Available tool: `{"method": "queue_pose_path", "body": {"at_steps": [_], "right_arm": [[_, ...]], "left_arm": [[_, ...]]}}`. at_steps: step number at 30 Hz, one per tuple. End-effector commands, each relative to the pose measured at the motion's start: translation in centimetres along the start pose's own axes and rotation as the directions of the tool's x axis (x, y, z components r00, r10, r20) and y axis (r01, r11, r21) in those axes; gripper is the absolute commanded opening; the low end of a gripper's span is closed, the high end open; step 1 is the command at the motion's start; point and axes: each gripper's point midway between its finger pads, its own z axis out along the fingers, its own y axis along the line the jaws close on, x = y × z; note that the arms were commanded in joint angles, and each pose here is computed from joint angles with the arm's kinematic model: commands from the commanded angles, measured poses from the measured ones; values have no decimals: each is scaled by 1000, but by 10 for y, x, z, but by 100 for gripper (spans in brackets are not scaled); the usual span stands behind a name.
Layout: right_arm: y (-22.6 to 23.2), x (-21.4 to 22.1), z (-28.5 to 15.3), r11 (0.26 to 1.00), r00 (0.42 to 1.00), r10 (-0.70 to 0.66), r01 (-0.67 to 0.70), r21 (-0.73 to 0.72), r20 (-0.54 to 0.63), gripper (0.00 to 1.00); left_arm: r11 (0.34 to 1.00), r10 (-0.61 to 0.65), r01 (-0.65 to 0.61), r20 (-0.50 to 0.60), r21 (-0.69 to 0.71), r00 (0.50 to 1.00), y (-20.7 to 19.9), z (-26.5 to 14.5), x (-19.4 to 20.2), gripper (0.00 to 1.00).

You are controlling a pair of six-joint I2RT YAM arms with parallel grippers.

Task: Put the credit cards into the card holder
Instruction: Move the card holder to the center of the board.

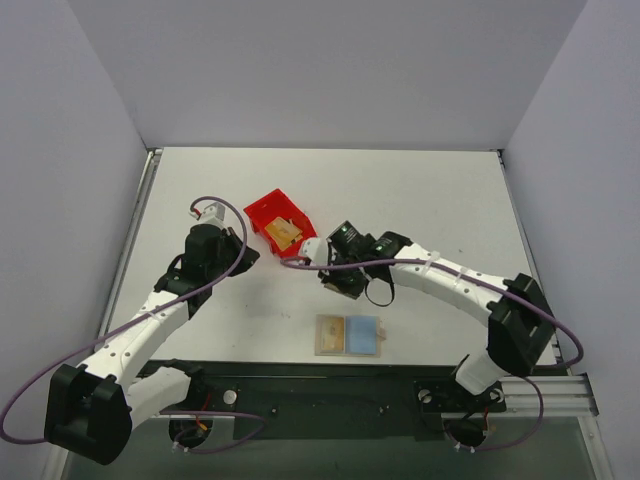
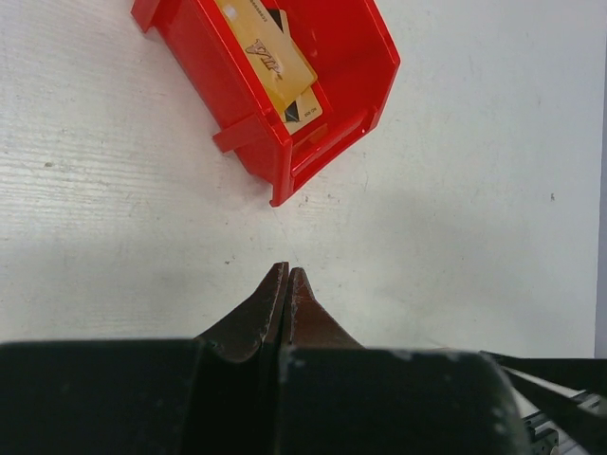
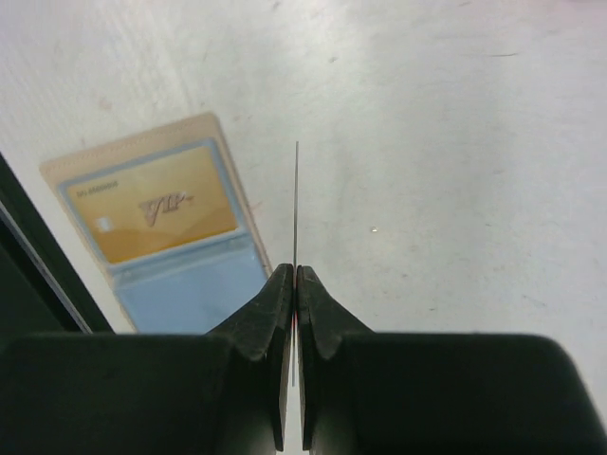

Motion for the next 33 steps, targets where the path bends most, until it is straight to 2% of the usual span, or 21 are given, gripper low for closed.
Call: {"method": "queue_pose_path", "body": {"at_steps": [1, 3, 6, 8, 9, 11, 14, 16, 19, 22, 27, 33], "right_arm": [[-34, -27, -42, 935, 926, 294, -330, 131, 236, 0], [-36, -30, -56, 875, 845, 428, -476, 86, 322, 0], [-36, -25, -71, 696, 645, 665, -718, -1, 376, 0], [-30, -19, -74, 614, 560, 747, -787, -50, 358, 0], [-22, -17, -74, 605, 546, 762, -792, -82, 348, 0], [-9, -17, -71, 534, 472, 822, -833, -146, 319, 0], [1, -3, -65, 493, 441, 851, -858, -145, 286, 0], [-2, 17, -62, 431, 390, 870, -899, -79, 302, 0], [8, 25, -61, 347, 304, 907, -932, -108, 291, 0], [19, 31, -56, 319, 277, 920, -940, -118, 278, 0], [26, 39, -48, 233, 194, 946, -964, -127, 261, 0], [35, 56, -34, 171, 144, 962, -980, -99, 233, 0]], "left_arm": [[1000, 3, -4, 17, 23, 1000, -7, -3, -8, 0], [999, 18, -18, 5, 40, 1000, -11, -2, -7, 0], [994, 57, -57, 1, 96, 998, -24, -4, -5, 0], [987, 96, -95, 2, 126, 995, -35, -7, 1, 0], [980, 124, -122, -9, 156, 992, -46, -9, 10, 0], [968, 177, -171, -19, 183, 984, -59, -11, 25, 0], [944, 248, -232, -39, 235, 968, -77, -12, 51, 0], [921, 288, -258, -63, 293, 956, -88, -14, 72, 0], [875, 341, -288, -72, 390, 937, -110, -16, 100, 0], [852, 381, -312, -89, 421, 921, -117, -15, 123, 0], [821, 420, -309, -141, 480, 896, -128, -8, 160, 0], [769, 470, -290, -196, 570, 861, -143, -10, 199, 0]]}}
